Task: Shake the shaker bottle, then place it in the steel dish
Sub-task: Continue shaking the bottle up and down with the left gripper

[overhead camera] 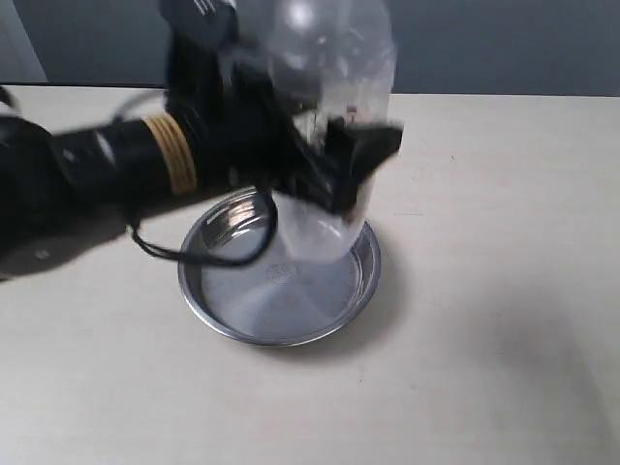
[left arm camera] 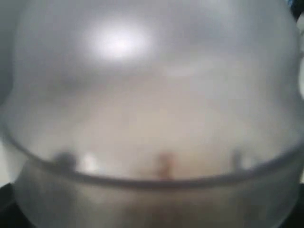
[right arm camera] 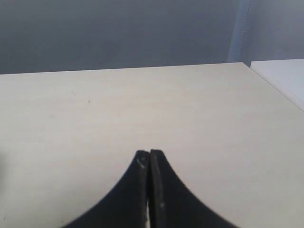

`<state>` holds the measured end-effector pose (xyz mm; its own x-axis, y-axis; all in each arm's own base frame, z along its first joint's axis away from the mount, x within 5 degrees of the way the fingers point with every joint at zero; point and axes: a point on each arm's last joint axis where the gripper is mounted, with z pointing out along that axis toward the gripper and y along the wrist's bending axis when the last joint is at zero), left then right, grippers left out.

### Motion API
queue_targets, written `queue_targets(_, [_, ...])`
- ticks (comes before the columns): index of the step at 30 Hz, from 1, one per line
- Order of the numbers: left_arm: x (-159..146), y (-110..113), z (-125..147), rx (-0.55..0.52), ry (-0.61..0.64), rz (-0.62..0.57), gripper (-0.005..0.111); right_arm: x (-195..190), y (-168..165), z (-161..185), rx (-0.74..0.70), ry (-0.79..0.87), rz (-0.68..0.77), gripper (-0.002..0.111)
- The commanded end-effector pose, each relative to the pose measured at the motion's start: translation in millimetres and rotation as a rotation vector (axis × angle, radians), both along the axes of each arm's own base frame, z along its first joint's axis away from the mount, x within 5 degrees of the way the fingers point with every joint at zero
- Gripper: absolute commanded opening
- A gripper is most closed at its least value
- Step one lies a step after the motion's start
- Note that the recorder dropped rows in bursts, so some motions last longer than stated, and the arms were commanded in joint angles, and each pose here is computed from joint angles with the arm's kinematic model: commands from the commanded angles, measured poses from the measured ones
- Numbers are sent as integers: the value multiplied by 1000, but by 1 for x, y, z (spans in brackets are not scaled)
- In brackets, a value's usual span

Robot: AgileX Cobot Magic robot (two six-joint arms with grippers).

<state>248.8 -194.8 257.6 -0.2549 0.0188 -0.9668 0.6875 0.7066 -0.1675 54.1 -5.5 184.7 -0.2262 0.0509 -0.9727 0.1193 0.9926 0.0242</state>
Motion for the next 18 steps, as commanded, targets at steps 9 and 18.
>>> queue_targets(9, [3,-5,-32,66,95,-4,0,0,0,1,-3,-16,-4,-1])
queue_targets(18, [1,-3,12,91,-1,22,0,0,0,1,-3,-16,-4,-1])
